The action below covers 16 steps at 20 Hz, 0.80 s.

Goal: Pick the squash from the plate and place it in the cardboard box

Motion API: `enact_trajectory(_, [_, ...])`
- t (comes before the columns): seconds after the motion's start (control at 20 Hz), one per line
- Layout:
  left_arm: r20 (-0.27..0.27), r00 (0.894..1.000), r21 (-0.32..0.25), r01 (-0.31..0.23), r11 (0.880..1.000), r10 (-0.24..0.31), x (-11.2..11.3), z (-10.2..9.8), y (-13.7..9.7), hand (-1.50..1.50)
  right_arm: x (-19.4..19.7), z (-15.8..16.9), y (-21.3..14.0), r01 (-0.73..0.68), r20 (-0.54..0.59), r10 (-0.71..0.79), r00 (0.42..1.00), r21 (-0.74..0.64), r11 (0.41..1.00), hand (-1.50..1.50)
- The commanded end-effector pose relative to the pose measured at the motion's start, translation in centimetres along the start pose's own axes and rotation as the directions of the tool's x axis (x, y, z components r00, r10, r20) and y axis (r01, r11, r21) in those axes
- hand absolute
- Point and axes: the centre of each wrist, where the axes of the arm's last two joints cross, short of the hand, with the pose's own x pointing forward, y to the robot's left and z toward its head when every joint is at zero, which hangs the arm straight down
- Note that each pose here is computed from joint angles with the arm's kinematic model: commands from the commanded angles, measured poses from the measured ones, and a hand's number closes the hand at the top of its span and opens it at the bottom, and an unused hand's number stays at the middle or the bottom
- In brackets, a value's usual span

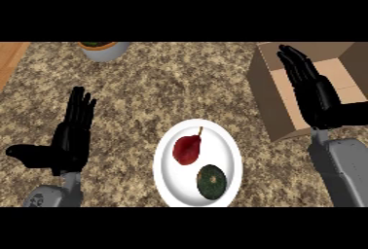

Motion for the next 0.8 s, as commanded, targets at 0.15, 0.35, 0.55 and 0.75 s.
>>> enact_trajectory(0.15, [-0.146, 0.969, 0.085, 0.212, 0.974, -0.198, -3.2, 0.8, 4.2, 0.0, 0.9, 5.0, 3.3, -0.229, -0.038, 0.226, 0.973, -0.11, 0.967, 1.5])
enact_trajectory(0.35, [-0.241, 0.938, 0.1, 0.279, 0.955, -0.249, -4.3, 2.0, 6.1, 0.0, -0.6, 7.3, -3.5, -0.742, -0.22, 0.729, 0.648, 0.033, 0.669, 1.5])
enact_trajectory(0.55, [-0.287, 0.925, 0.107, 0.29, 0.951, -0.25, -5.0, 2.6, 6.7, 0.0, -1.1, 11.9, 2.7, -0.648, -0.246, 0.601, 0.76, -0.217, 0.73, -1.5])
enact_trajectory(0.75, [-0.285, 0.923, 0.099, 0.297, 0.95, -0.259, -5.0, 2.4, 7.0, 0.0, -0.1, 15.8, 4.7, -0.751, -0.233, 0.716, 0.658, -0.14, 0.645, -1.5])
